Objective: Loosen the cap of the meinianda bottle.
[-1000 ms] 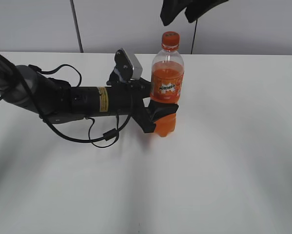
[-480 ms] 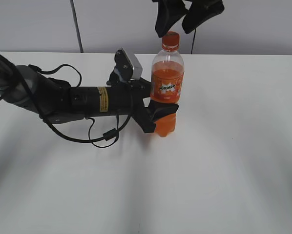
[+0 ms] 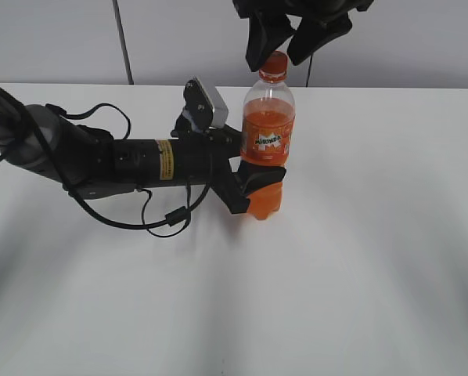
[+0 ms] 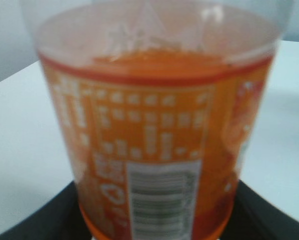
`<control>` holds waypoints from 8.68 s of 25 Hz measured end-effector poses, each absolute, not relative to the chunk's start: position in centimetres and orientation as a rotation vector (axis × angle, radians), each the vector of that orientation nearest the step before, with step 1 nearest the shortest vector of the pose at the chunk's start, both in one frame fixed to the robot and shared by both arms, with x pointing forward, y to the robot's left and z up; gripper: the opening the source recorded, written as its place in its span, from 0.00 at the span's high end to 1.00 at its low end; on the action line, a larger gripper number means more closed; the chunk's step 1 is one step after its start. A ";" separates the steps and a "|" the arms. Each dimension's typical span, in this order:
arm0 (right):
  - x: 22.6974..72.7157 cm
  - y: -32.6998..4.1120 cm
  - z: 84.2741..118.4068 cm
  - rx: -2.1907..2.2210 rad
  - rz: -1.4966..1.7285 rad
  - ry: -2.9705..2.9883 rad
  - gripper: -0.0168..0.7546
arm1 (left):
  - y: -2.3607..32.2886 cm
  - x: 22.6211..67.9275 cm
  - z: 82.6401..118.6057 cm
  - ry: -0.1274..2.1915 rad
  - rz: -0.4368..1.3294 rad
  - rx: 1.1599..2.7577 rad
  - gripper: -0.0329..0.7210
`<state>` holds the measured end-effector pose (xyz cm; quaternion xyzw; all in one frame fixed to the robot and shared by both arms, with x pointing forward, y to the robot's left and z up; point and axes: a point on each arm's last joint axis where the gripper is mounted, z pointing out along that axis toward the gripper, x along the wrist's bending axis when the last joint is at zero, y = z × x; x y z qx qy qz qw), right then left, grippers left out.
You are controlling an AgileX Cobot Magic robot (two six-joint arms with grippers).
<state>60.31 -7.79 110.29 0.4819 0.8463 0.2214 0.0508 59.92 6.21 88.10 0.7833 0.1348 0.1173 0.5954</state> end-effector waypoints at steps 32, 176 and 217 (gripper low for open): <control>60.4 -7.7 109.7 0.700 0.564 2.804 0.62 | 6.2 59.9 88.1 0.313 0.272 1.819 0.40; 60.1 -10.3 114.9 0.573 0.460 2.556 0.63 | 6.2 59.9 88.1 0.311 0.274 1.818 0.40; 66.0 -27.9 93.1 2.133 0.273 2.244 0.63 | 6.2 59.9 88.1 0.310 0.274 1.818 0.41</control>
